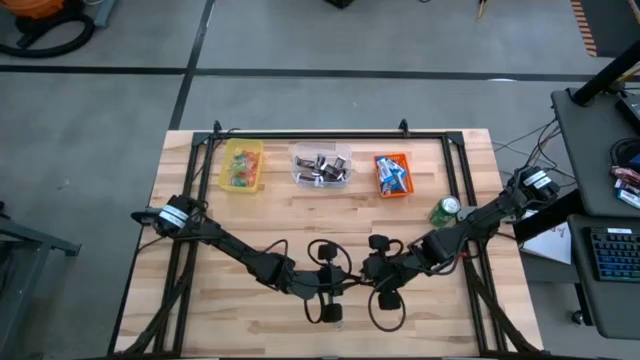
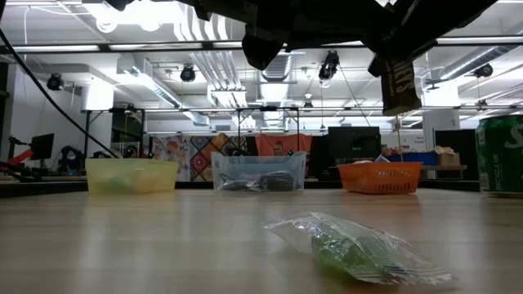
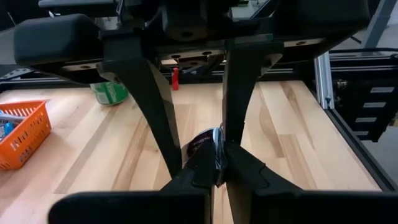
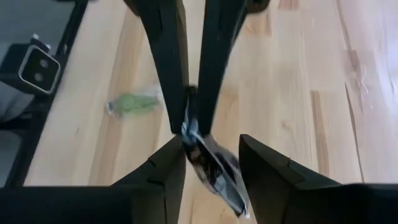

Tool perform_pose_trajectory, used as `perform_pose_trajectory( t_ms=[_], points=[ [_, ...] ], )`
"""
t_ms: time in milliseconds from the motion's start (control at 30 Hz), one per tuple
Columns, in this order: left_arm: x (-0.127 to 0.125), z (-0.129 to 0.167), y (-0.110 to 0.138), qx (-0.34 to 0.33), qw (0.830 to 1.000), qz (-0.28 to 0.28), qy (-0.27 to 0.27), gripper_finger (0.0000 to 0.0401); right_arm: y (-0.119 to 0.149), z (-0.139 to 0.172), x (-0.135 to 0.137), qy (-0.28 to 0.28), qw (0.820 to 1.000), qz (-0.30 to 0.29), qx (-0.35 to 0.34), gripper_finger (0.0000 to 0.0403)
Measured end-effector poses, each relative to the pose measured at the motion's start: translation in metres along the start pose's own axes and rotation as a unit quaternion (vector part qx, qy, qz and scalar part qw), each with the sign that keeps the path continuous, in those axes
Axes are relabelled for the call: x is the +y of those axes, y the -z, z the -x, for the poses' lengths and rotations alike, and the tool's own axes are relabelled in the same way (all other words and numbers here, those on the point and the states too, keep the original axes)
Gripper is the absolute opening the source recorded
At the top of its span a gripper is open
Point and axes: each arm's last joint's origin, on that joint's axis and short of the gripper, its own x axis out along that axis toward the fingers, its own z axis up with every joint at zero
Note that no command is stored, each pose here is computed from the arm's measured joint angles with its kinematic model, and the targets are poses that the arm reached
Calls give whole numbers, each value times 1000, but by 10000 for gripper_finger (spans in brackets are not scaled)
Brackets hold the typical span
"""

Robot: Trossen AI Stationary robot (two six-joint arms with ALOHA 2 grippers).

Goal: Organize candy in baskets
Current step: Put the brown chocolate bar into the transparent bin

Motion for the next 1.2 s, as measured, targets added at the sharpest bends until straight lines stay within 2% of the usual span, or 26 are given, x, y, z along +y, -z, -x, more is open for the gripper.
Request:
perform_pose_trajectory(
  t_ms=[133, 267, 300, 467, 667, 867, 1067, 1133, 1200],
  points=[
    [0, 0, 0, -1, 1000, 1, 0, 0, -3, 0, 1, -1, 1000, 11, -12, 105],
    [1, 0, -2, -3, 1000, 1, -3, 2, -4, 1, 1, -2, 999, 31, -15, 30],
    [1, 1, -2, -3, 1000, 0, -4, 6, -5, 1, 2, -2, 999, 34, -16, 23],
    [6, 13, -17, 18, 999, -28, -6, 49, -13, 5, -2, 4, 999, 40, -25, 16],
    [20, 42, -37, 91, 990, -107, -14, 102, -33, 10, -24, 34, 997, 60, -30, 15],
    [37, 79, -54, 161, 977, -136, -39, 128, -55, 11, -91, 124, 988, 74, -55, 14],
    [46, 106, -57, 216, 965, -140, -45, 129, -64, 17, -187, 239, 961, 56, -129, 14],
    [43, 110, -52, 222, 963, -147, -40, 128, -63, 20, -218, 244, 957, 43, -152, 13],
    [41, 111, -44, 227, 962, -150, -29, 128, -59, 19, -246, 226, 958, 28, -173, 15]
  ],
)
